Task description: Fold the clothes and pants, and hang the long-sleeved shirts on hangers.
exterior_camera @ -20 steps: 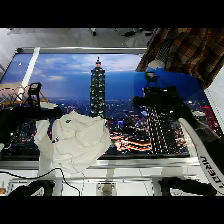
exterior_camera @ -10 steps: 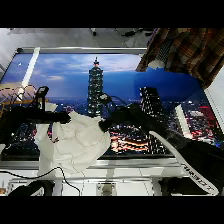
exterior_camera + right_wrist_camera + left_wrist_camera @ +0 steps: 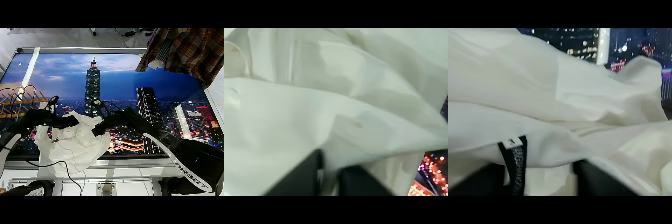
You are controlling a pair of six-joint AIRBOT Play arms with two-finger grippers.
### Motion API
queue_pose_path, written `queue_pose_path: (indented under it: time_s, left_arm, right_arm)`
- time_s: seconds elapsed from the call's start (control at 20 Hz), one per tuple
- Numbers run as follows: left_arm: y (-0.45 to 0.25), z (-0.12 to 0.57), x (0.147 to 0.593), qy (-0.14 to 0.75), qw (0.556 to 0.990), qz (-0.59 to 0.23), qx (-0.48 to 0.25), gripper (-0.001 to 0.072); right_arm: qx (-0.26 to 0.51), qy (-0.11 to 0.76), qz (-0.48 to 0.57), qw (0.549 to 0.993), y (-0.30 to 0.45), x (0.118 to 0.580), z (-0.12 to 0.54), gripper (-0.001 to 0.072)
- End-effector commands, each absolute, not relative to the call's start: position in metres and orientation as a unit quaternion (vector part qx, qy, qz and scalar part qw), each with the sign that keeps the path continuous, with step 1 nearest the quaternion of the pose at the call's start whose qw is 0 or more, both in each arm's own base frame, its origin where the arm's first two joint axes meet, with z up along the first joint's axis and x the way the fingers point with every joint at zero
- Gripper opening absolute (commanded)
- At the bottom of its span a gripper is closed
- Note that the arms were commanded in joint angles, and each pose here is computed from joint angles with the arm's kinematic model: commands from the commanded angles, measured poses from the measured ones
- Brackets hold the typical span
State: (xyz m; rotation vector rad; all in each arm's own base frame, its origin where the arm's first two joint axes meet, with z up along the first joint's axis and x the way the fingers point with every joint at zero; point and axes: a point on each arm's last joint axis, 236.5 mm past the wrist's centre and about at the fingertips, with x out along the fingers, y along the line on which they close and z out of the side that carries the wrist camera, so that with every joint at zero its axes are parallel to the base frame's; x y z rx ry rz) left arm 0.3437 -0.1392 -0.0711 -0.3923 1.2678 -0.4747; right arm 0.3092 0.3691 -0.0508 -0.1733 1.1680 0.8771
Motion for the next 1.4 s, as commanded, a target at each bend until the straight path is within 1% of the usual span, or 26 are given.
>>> queue_pose_path:
  time_s: [0.0,0.1,0.2,0.3,0.4,0.65,0.8,0.9,0.95,1.0,1.1,1.2,1.25,1.3,1.35]
  left_arm:
    - [-0.143,-0.078,0.355,0.573,0.765,-0.21,-0.207,0.0026]
    - [-0.138,-0.061,0.366,0.552,0.78,-0.211,-0.206,0.0028]
    - [-0.132,-0.022,0.381,0.508,0.81,-0.215,-0.199,0.0027]
    - [-0.125,0.029,0.395,0.451,0.844,-0.221,-0.186,0.0027]
    - [-0.119,0.083,0.403,0.389,0.877,-0.231,-0.163,0.0025]
    - [-0.119,0.234,0.399,0.229,0.933,-0.254,-0.112,0.0025]
    - [-0.118,0.325,0.381,0.13,0.953,-0.261,-0.081,0.0025]
    - [-0.119,0.374,0.365,0.075,0.959,-0.266,-0.057,0.0025]
    - [-0.12,0.387,0.357,0.061,0.96,-0.269,-0.052,0.0026]
    - [-0.123,0.39,0.351,0.06,0.958,-0.275,-0.047,0.0027]
    - [-0.14,0.358,0.339,0.126,0.94,-0.316,-0.034,0.0036]
    - [-0.163,0.3,0.329,0.226,0.901,-0.369,-0.032,0.0275]
    - [-0.175,0.267,0.328,0.271,0.88,-0.387,-0.043,0.0426]
    - [-0.183,0.236,0.331,0.308,0.864,-0.393,-0.058,0.0461]
    - [-0.193,0.2,0.333,0.346,0.847,-0.397,-0.071,0.0461]
  right_arm:
    - [-0.095,0.534,0.393,0.742,0.363,0.313,-0.051,0.0045]
    - [-0.114,0.529,0.393,0.744,0.352,0.32,-0.031,0.0045]
    - [-0.127,0.501,0.385,0.765,0.332,0.341,0.013,0.0044]
    - [-0.142,0.448,0.388,0.793,0.309,0.36,0.07,0.0044]
    - [-0.163,0.391,0.393,0.816,0.286,0.368,0.126,0.0044]
    - [-0.204,0.252,0.378,0.868,0.24,0.366,0.245,0.0044]
    - [-0.214,0.18,0.35,0.894,0.221,0.368,0.305,0.0044]
    - [-0.232,0.141,0.347,0.898,0.218,0.363,0.336,0.0043]
    - [-0.23,0.131,0.356,0.896,0.221,0.358,0.346,0.0043]
    - [-0.222,0.133,0.368,0.893,0.225,0.351,0.349,0.0043]
    - [-0.22,0.174,0.398,0.873,0.23,0.336,0.328,0.0044]
    - [-0.224,0.233,0.432,0.842,0.236,0.316,0.295,0.0044]
    - [-0.233,0.266,0.448,0.821,0.238,0.303,0.276,0.0045]
    - [-0.242,0.305,0.466,0.794,0.24,0.287,0.251,0.0045]
    - [-0.249,0.346,0.482,0.766,0.241,0.271,0.226,0.0045]
